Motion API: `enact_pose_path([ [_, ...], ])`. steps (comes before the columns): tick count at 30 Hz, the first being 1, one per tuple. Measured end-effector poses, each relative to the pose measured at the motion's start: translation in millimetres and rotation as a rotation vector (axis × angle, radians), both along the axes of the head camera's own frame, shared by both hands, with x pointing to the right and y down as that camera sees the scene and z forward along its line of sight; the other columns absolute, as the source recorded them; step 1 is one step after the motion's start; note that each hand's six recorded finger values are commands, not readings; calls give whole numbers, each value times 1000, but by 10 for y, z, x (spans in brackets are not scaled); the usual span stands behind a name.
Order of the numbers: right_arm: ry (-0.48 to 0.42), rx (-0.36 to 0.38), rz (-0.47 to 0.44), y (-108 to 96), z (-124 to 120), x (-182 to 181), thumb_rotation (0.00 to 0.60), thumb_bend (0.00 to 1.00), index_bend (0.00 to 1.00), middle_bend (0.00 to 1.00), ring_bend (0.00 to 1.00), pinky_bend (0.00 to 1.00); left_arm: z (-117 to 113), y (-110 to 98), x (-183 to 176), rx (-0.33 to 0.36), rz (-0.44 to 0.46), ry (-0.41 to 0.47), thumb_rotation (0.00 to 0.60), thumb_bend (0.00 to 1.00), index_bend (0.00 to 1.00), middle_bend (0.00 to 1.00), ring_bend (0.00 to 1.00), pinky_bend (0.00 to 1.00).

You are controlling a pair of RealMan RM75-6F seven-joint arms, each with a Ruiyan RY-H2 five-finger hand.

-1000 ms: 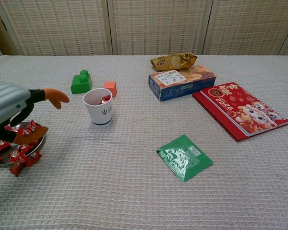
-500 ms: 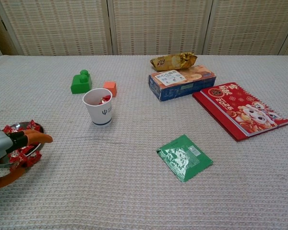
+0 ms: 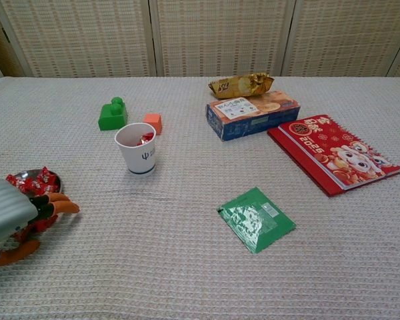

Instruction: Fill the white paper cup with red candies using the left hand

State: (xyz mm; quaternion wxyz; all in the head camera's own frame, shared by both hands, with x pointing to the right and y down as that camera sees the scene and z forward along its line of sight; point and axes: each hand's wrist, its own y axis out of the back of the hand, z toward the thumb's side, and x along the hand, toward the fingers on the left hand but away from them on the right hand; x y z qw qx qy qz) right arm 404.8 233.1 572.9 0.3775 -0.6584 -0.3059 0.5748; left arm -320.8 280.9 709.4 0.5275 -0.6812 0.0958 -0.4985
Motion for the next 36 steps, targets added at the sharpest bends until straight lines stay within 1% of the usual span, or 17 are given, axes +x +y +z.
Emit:
enact_pose_path([
  [3, 0, 3, 2, -2, -5, 2, 600, 62, 0, 0, 0, 0, -5, 1, -51, -5, -5, -13, 600, 415, 244, 223, 768, 1000],
  [10, 2, 0, 1, 3, 4, -3, 600, 62, 0, 0, 0, 0, -3, 11, -156, -27, -15, -50, 600, 412, 266, 236, 764, 1000],
  [13, 2, -3, 0, 5, 9, -5, 600, 62, 0, 0, 0, 0, -10, 2, -191, -31, -22, -58, 600, 411, 288, 272, 763, 1000],
  [15, 2, -4, -1, 7, 11, -6, 600, 62, 0, 0, 0, 0, -13, 4, -199, -34, -27, -55, 600, 413, 337, 322, 761, 1000],
  [18, 2, -6, 0, 8, 12, -5, 600, 62, 0, 0, 0, 0, -20, 7, -208, -32, -31, -46, 600, 414, 378, 369, 759, 1000],
  [21, 2, -7, 0, 8, 14, -5, 600, 61, 0, 0, 0, 0, -26, 13, -213, -30, -32, -39, 600, 416, 474, 486, 756, 1000],
  [22, 3, -9, -1, 10, 17, -6, 600, 62, 0, 0, 0, 0, -33, 18, -214, -30, -36, -32, 600, 417, 490, 504, 756, 1000],
  [27, 5, -14, -1, 10, 31, -11, 600, 62, 0, 0, 0, 0, -78, 29, -216, -17, -39, -2, 600, 419, 494, 497, 756, 1000],
  [36, 8, -18, -2, 9, 44, -11, 600, 62, 0, 0, 0, 0, -101, 26, -270, -12, -51, -7, 600, 417, 506, 498, 756, 1000],
])
